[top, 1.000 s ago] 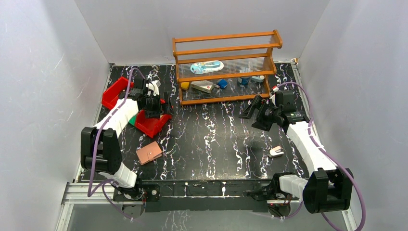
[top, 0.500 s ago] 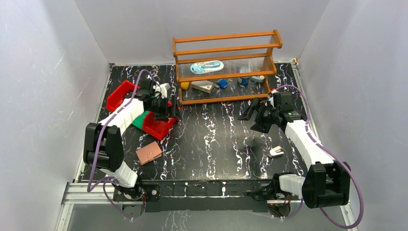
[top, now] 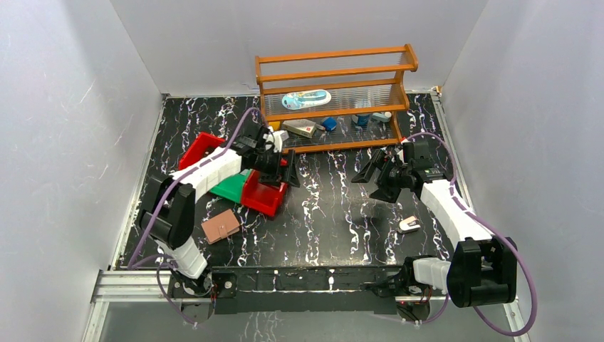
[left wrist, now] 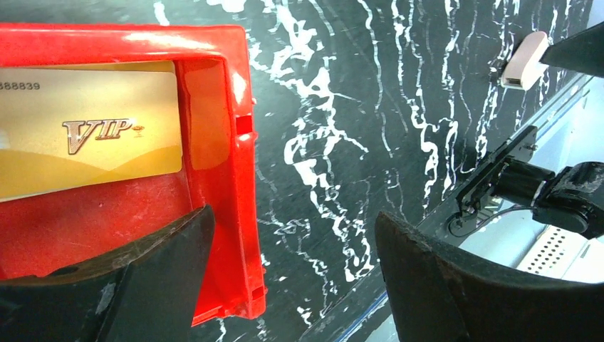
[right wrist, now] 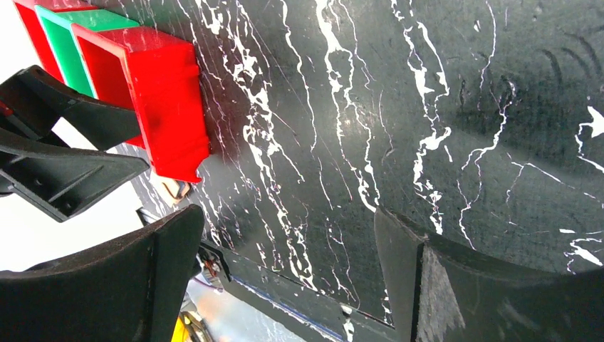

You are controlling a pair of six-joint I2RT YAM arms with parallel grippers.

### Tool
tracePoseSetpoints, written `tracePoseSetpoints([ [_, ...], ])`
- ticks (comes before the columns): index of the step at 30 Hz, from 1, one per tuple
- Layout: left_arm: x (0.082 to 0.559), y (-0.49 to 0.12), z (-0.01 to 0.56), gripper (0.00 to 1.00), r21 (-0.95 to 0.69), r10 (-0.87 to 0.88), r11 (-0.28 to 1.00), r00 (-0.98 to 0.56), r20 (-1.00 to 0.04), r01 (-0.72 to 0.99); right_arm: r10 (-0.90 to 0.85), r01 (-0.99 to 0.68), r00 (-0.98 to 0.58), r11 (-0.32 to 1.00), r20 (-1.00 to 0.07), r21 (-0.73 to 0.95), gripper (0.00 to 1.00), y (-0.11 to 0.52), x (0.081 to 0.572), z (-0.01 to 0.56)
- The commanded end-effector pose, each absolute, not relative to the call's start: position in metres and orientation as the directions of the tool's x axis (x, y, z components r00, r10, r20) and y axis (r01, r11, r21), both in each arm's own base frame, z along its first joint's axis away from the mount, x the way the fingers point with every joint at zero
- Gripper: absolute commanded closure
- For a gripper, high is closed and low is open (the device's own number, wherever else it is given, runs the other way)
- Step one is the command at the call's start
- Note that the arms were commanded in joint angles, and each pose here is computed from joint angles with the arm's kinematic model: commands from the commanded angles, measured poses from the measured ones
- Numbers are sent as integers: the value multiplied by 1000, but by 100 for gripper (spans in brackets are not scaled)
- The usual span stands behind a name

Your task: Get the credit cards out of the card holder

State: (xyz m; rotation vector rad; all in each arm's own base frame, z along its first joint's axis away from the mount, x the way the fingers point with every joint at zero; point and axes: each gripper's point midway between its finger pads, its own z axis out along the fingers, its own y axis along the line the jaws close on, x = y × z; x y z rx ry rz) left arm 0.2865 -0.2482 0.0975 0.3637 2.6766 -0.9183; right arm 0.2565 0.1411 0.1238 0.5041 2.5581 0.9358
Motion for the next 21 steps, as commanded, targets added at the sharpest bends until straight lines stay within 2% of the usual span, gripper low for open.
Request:
tracePoseSetpoints([
  [1,287,-287,113,20,-591,165,718,-915,-369,368,464,219,-863,698,-199,682,2,142,255,120],
  [12,282,-355,121,20,-585,236,678,-886,-400,445,479,251,-855,716,-197,651,2,136,253,118],
  [21,290,-329,160,12,-478,198,742,-834,-514,470,471,232,-856,719,-214,655,2,140,262,129],
])
